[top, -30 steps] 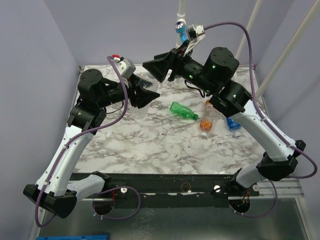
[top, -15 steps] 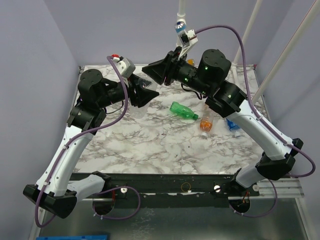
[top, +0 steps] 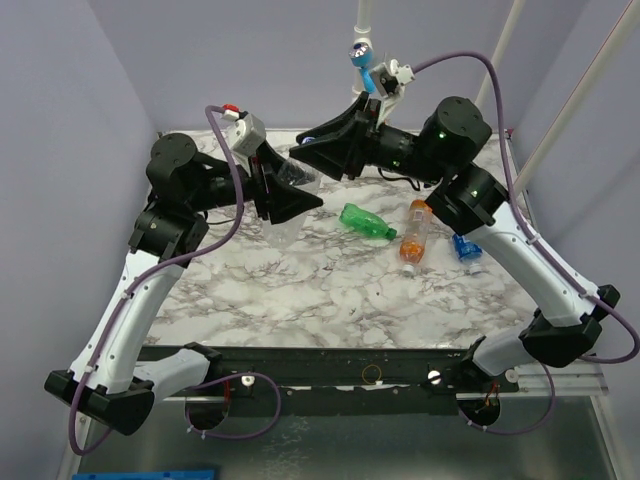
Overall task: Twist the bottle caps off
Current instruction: Unscrew the bottle cap from the plastic bottle.
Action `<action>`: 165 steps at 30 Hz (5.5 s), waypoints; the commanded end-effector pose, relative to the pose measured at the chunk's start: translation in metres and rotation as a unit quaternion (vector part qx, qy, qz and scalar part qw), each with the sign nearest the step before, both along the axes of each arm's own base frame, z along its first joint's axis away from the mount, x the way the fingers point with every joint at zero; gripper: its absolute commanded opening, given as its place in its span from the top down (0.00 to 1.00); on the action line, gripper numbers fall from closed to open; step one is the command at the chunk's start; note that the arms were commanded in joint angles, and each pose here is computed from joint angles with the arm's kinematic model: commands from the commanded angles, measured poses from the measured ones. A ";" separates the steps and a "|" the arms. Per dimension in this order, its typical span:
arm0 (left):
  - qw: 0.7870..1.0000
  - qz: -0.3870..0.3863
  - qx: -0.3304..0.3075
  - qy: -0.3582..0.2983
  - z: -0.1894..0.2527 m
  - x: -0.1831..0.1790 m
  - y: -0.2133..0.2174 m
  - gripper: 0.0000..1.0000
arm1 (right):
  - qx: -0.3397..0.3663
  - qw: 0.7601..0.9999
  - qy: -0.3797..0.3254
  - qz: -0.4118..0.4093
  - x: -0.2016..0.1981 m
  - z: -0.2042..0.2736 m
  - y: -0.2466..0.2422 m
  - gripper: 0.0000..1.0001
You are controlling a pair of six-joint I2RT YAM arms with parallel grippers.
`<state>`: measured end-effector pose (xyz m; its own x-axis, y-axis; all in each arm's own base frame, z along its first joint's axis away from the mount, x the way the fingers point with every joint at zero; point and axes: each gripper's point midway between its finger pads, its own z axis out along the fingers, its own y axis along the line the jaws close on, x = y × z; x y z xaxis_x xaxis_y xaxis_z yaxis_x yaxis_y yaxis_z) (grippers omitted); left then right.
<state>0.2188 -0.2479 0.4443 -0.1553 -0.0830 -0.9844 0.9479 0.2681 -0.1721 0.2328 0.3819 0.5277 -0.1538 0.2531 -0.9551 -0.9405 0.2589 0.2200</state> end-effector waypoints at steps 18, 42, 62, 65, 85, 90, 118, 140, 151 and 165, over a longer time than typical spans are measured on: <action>0.998 0.004 -0.018 -0.062 0.032 -0.005 0.002 0.92 | 0.023 0.998 -0.055 -0.007 -0.014 0.043 -0.019 0.00; 0.988 0.126 0.013 -0.089 0.016 0.041 0.014 0.98 | -0.003 0.994 0.014 -0.106 0.040 0.015 -0.008 0.56; 0.979 -0.201 -0.035 0.013 0.057 -0.093 -0.003 0.99 | 0.018 0.917 -0.159 0.366 -0.137 0.019 -0.044 0.99; 0.978 -0.206 -0.037 0.006 0.062 -0.098 -0.001 1.00 | 0.005 0.896 -0.168 0.412 -0.149 0.012 -0.051 1.00; 0.993 0.083 -0.009 -0.088 0.031 0.016 0.009 1.00 | 0.016 0.998 -0.005 -0.055 0.014 0.040 -0.034 0.00; 0.985 0.147 -0.004 -0.085 0.028 0.043 0.017 1.00 | 0.002 0.994 0.017 -0.112 0.039 0.034 -0.028 0.08; 0.997 -0.051 -0.023 -0.057 0.040 -0.025 -0.010 1.00 | 0.004 0.999 -0.035 0.006 -0.010 0.049 -0.019 0.99; 0.990 -0.135 -0.021 -0.033 0.032 -0.065 -0.009 1.00 | 0.011 0.993 -0.095 0.076 -0.047 0.047 -0.028 0.29; 0.992 0.102 0.000 -0.076 0.023 0.025 0.008 1.00 | -0.010 0.999 0.010 -0.052 0.023 0.018 -0.009 0.04; 0.993 0.092 -0.001 -0.068 0.019 0.020 0.007 1.00 | 0.041 0.998 -0.007 -0.055 0.016 0.032 -0.018 0.46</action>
